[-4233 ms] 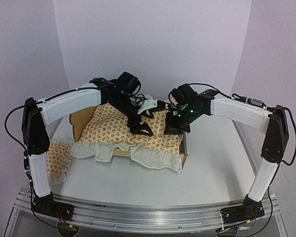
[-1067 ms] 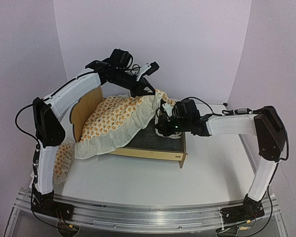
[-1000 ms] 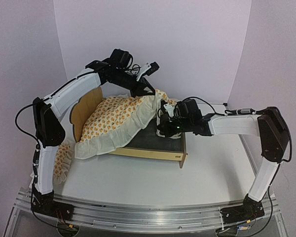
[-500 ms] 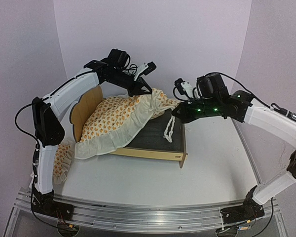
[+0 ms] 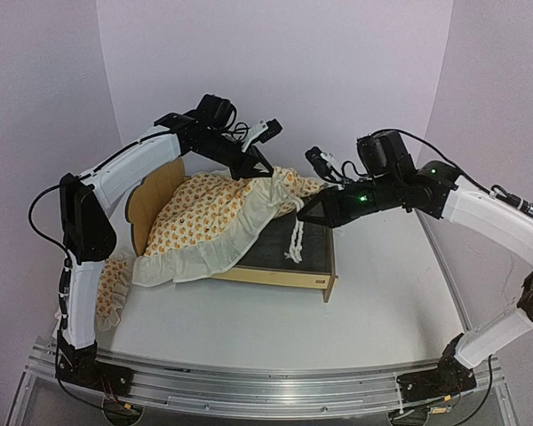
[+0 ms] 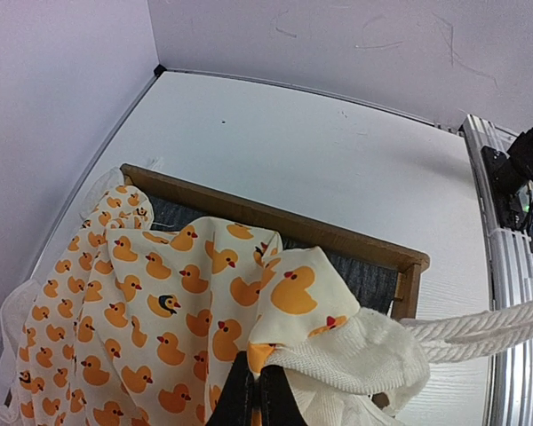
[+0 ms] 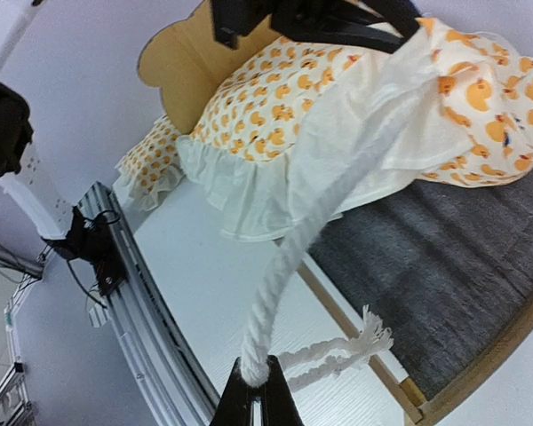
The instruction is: Set up the pet bed
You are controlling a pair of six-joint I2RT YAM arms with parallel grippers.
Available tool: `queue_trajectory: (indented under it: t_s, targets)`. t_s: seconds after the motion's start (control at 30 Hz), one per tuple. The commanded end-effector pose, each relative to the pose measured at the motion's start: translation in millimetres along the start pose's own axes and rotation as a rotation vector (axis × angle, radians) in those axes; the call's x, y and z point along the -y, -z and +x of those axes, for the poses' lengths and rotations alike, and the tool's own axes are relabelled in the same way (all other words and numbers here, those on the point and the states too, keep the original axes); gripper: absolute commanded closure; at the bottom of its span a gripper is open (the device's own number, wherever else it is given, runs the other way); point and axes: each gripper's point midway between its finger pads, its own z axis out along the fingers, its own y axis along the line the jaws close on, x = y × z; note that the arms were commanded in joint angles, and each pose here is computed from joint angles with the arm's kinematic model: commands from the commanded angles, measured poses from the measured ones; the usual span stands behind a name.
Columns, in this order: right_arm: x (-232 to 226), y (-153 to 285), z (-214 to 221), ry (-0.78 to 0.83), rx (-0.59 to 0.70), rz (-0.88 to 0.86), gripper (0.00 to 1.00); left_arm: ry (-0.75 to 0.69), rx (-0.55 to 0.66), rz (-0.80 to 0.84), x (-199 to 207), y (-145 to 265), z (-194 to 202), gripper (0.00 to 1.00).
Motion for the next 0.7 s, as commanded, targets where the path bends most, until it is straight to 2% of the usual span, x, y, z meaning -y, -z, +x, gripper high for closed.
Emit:
queue_trajectory:
  t_s: [0.0, 0.13, 0.27, 0.37, 0.43, 0.5, 0.57, 0.67]
  targets:
    - [-36, -21, 31, -0.039, -0.131, -0.243, 1.00, -0.049, 0.067, -0.012, 7, 25, -27, 1.00]
    - [-32, -56, 71, -0.118, -0.260, -0.231, 0.99, -0.046, 0.061, -0.002, 8, 23, -23, 1.00]
    - [6, -74, 116, -0.146, -0.332, -0.077, 0.83, -0.043, 0.052, 0.007, 10, 22, -19, 1.00]
    - [27, -76, 125, -0.139, -0.321, 0.025, 0.69, -0.040, 0.046, 0.023, 12, 21, -16, 1.00]
    - [33, -73, 111, -0.113, -0.261, 0.073, 0.61, -0.035, 0.042, 0.035, 15, 20, -13, 1.00]
    - [34, -69, 88, -0.081, -0.167, 0.101, 0.58, -0.029, 0.039, 0.046, 17, 19, -11, 1.00]
    - [36, -66, 59, -0.067, -0.037, 0.130, 0.54, -0.026, 0.037, 0.050, 17, 19, -9, 1.00]
    - [43, -61, 15, -0.069, 0.175, 0.180, 0.54, -0.026, 0.040, 0.053, 18, 19, -10, 1.00]
